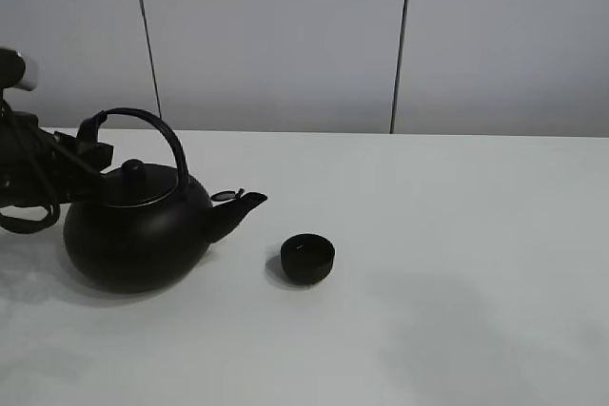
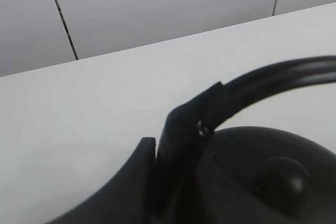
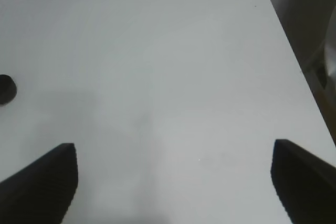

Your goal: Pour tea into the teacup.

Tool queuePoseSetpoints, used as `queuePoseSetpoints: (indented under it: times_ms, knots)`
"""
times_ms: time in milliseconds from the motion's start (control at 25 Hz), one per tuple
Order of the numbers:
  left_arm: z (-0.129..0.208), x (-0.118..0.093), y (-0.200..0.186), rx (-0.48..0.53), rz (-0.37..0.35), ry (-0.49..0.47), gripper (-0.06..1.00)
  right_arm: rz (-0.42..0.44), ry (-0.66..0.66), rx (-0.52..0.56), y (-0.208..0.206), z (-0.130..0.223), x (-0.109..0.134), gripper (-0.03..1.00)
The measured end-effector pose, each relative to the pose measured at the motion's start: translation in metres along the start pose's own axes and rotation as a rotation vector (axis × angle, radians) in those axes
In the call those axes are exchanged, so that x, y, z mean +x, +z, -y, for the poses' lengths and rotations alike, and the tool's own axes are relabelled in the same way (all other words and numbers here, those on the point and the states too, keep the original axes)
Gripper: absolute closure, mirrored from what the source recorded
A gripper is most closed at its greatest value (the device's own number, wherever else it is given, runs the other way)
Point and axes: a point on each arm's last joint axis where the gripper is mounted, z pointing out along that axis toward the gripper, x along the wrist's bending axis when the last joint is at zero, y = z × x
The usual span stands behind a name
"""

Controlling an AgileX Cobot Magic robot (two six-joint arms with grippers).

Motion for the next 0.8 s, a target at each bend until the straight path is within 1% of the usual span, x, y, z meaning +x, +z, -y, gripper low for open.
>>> queuePoseSetpoints:
  times_ms: [80,120,160,280,400,600,800]
  knots:
    - [0.0,0.0,0.0,-0.004,0.0,0.0,0.8,0.0,0.0,0.0,0.0,0.0,0.0,0.27]
    - [-0.003,0.0,0.0,-0.023,0.001,-0.007,0.76,0.0,0.0,0.0,0.0,0.0,0.0,0.27]
    - [-0.008,0.0,-0.001,-0.064,-0.002,-0.013,0.7,0.0,0.0,0.0,0.0,0.0,0.0,0.27]
    - [-0.011,0.0,-0.002,-0.095,-0.001,-0.017,0.55,0.0,0.0,0.0,0.0,0.0,0.0,0.27]
    - [-0.011,0.0,-0.004,-0.109,-0.002,-0.02,0.47,0.0,0.0,0.0,0.0,0.0,0.0,0.27]
    - [-0.009,-0.003,-0.011,-0.119,0.022,-0.01,0.44,0.0,0.0,0.0,0.0,0.0,0.0,0.27]
    - [0.001,-0.007,-0.02,-0.079,0.049,-0.004,0.44,0.0,0.0,0.0,0.0,0.0,0.0,0.27]
